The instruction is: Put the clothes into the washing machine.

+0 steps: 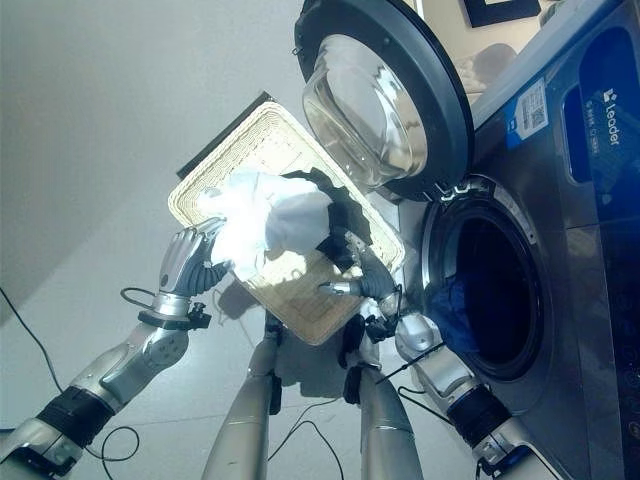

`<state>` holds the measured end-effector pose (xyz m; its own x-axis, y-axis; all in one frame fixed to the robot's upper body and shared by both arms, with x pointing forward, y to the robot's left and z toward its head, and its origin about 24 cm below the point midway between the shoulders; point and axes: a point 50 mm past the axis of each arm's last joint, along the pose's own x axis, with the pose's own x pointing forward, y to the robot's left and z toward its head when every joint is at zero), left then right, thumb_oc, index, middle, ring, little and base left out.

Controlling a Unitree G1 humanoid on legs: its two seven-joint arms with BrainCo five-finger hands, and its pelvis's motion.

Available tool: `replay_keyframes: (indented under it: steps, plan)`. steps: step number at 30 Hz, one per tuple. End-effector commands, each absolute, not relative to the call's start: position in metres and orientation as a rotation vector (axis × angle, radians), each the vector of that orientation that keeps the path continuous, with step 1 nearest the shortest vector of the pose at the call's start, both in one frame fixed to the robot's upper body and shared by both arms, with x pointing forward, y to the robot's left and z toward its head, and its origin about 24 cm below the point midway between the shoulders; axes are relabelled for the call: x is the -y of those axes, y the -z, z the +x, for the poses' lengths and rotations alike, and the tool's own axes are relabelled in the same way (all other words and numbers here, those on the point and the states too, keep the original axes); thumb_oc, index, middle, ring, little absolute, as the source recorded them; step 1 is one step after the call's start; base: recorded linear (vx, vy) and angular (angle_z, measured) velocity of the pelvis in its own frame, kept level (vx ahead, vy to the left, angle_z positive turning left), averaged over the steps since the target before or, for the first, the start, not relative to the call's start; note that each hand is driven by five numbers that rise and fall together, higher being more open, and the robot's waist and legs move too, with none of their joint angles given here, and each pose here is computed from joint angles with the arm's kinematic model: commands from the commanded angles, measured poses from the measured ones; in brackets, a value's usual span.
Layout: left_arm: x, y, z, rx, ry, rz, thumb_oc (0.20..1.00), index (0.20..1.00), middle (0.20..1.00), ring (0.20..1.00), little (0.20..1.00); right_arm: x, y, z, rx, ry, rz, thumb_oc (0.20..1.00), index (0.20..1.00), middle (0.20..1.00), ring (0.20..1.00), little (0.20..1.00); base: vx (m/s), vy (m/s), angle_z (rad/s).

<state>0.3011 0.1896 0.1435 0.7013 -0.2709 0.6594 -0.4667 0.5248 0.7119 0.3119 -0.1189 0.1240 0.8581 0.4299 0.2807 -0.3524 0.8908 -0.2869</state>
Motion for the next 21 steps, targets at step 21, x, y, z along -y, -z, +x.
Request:
replay_keyframes:
  steps: [21]
  plan:
    - [-0.11, -0.144, 0.277, 1.098, 0.256, 0.826, 0.2, 0.2, 0.2, 0.2, 0.2, 0.109, -0.121, 0.309, 0.285, -0.439, -0.009, 1.0, 1.0, 1.0, 1.0, 1.0, 0.0, 0.002, -0.02]
